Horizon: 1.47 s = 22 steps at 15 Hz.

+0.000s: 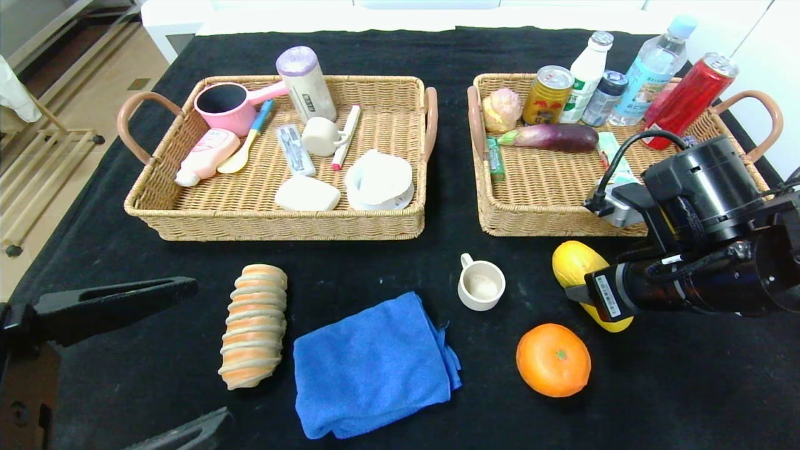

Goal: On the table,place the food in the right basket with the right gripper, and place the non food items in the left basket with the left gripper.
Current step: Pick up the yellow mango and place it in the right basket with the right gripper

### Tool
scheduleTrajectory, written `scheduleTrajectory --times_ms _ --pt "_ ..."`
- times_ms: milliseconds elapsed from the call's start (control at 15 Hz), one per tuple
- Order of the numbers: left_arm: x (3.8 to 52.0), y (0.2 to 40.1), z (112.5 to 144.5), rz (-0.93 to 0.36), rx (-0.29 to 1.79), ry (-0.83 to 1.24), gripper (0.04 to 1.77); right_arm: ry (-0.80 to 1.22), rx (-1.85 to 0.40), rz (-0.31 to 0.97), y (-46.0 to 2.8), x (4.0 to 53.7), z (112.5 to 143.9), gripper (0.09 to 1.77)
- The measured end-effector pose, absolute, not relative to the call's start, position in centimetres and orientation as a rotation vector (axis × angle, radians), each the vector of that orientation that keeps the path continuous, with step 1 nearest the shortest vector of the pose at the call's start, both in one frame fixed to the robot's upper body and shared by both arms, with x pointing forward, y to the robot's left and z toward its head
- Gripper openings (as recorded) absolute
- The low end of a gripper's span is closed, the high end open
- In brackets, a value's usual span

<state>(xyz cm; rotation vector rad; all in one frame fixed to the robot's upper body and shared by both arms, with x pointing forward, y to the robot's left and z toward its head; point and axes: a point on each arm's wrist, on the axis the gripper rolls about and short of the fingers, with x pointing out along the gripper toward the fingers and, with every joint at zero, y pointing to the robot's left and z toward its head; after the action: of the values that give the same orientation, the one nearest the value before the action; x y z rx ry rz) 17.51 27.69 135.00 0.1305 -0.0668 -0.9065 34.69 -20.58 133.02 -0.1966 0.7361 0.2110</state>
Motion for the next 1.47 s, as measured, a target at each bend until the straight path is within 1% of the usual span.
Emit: scheduleTrajectory --times_ms 400,600,1133,1467 --pt "17.6 27.6 134.8 -0.908 0.131 -0.057 1.72 0.74 -0.201 0.22 -20.5 34.3 133.1 0.97" --pt "17.7 27.6 134.8 -0.909 0.131 -0.052 1.72 0.726 -0.198 0.226 -20.7 33.7 133.8 0.97" --pt "17.8 27.5 134.7 -0.909 0.132 -0.045 1.72 0.706 -0.193 0.234 -22.8 29.5 135.5 0.96" --pt "17.8 27.5 134.7 -0.909 0.132 -0.045 1.72 0.658 -0.174 0.241 -24.0 27.4 136.9 0.96"
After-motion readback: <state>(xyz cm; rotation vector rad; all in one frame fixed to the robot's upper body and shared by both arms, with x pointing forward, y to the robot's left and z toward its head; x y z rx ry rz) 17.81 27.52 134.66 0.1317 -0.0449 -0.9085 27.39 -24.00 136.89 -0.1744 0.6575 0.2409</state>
